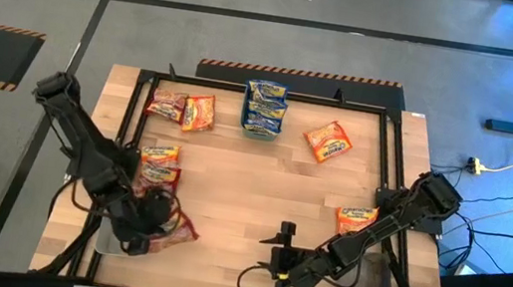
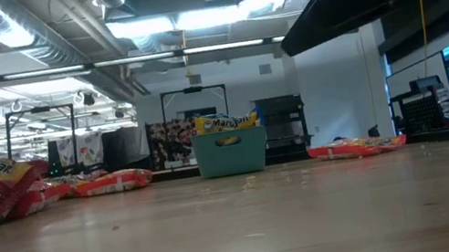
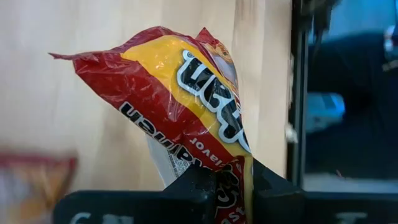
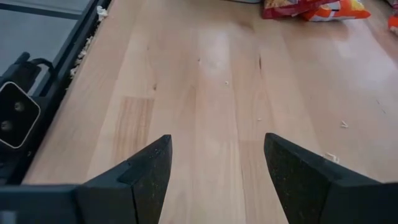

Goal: Sort Maruchan noodles
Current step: Put the red noodle pack into the gray bin

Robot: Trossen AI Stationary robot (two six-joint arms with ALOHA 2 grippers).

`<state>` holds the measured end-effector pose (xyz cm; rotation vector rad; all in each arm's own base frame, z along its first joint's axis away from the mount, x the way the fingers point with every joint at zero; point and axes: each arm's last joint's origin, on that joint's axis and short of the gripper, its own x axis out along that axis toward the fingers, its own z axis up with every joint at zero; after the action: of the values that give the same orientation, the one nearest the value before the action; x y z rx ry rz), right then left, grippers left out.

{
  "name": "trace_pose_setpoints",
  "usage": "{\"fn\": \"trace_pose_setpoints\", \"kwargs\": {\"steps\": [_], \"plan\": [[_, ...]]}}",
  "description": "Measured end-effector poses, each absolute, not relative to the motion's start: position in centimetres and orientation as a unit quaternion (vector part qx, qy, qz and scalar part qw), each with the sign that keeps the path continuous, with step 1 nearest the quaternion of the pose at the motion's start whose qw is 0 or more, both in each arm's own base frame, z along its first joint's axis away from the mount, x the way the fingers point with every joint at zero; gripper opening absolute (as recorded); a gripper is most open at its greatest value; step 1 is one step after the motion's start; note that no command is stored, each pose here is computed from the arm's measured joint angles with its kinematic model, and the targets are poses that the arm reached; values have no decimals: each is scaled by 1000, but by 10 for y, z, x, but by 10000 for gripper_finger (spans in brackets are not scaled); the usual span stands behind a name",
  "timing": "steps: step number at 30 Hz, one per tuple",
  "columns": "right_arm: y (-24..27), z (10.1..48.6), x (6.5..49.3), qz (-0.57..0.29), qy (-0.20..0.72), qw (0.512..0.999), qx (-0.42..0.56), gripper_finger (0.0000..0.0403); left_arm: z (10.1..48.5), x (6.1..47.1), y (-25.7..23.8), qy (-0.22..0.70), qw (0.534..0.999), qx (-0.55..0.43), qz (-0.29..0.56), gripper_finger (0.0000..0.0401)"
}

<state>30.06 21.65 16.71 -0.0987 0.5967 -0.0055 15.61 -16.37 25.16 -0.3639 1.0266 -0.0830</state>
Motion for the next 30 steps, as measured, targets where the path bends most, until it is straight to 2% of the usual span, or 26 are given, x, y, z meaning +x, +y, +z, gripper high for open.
{"fn": "trace_pose_setpoints", "kwargs": {"steps": [8, 19, 30], "plan": [[214, 167, 302, -7, 294, 955, -46, 243, 258, 120, -155, 583, 778, -233, -19, 13], [214, 167, 302, -11, 292, 955, -47, 243, 256, 86, -146, 671, 704, -229, 48, 13], [216, 159, 305, -18, 288, 956, -49, 243, 236, 95, -161, 662, 733, -140, 74, 13]]}}
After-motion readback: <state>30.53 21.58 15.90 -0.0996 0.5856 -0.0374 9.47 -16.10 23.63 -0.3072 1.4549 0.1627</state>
